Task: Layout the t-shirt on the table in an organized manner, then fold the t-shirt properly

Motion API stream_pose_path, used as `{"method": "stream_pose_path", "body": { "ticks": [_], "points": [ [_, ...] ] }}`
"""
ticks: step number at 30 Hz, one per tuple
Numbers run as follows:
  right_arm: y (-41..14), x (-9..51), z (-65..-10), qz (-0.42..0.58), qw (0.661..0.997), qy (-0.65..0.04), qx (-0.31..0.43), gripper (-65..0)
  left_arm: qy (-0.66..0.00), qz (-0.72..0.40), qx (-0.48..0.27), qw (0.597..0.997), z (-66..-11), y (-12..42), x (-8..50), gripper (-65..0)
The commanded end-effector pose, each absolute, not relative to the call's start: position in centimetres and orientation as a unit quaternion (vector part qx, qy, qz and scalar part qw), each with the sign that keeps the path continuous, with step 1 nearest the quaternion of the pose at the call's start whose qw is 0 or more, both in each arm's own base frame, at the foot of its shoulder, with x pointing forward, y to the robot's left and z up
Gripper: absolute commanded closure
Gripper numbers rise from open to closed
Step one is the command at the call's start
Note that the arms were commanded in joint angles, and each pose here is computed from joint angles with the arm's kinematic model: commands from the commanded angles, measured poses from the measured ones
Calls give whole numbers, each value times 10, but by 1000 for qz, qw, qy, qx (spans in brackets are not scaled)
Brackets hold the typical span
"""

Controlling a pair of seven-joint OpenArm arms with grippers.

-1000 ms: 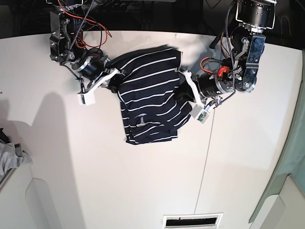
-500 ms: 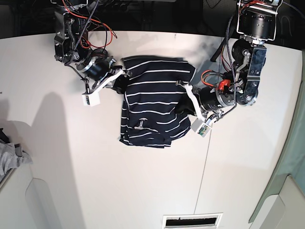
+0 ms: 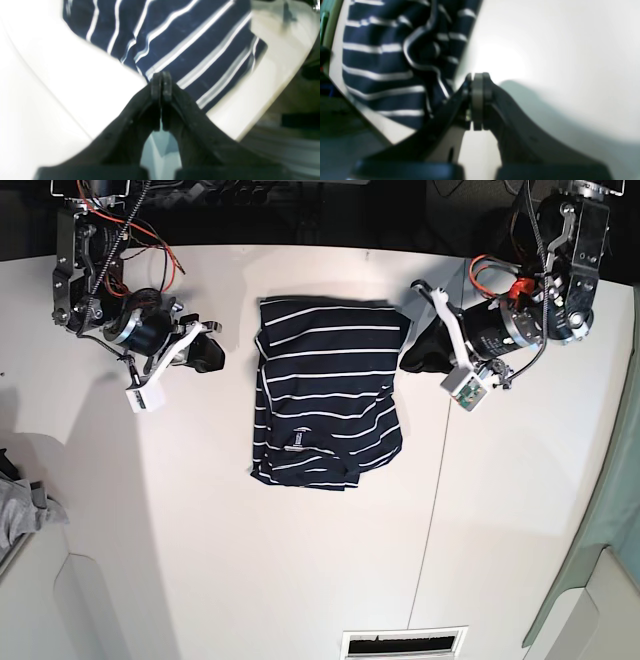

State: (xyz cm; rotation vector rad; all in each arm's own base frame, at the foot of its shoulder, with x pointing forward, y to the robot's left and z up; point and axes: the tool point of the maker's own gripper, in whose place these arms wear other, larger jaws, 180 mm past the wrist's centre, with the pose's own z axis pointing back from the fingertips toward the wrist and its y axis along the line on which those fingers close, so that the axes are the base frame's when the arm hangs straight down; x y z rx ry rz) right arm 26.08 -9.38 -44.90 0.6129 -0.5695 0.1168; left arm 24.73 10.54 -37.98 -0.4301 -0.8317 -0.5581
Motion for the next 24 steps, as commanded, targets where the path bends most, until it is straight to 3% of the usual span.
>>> {"method": "stream_pose_path", "body": {
  "ticks": [1, 15, 19, 24],
  "points": [
    [-96, 264, -439, 56, 904, -290, 310, 0, -412, -261, -207, 848, -368, 109, 243, 0],
    [-105, 120, -468, 26, 924, -173, 339, 0, -300, -203, -226, 904, -402, 130, 116, 0],
    [-89, 59, -479, 24, 928, -106, 356, 0, -230, -244, -213, 918, -428, 126, 74, 0],
    [-58, 0, -482, 49, 923, -42, 380, 0, -168, -291, -259, 905, -446, 99, 22, 0]
  ]
}}
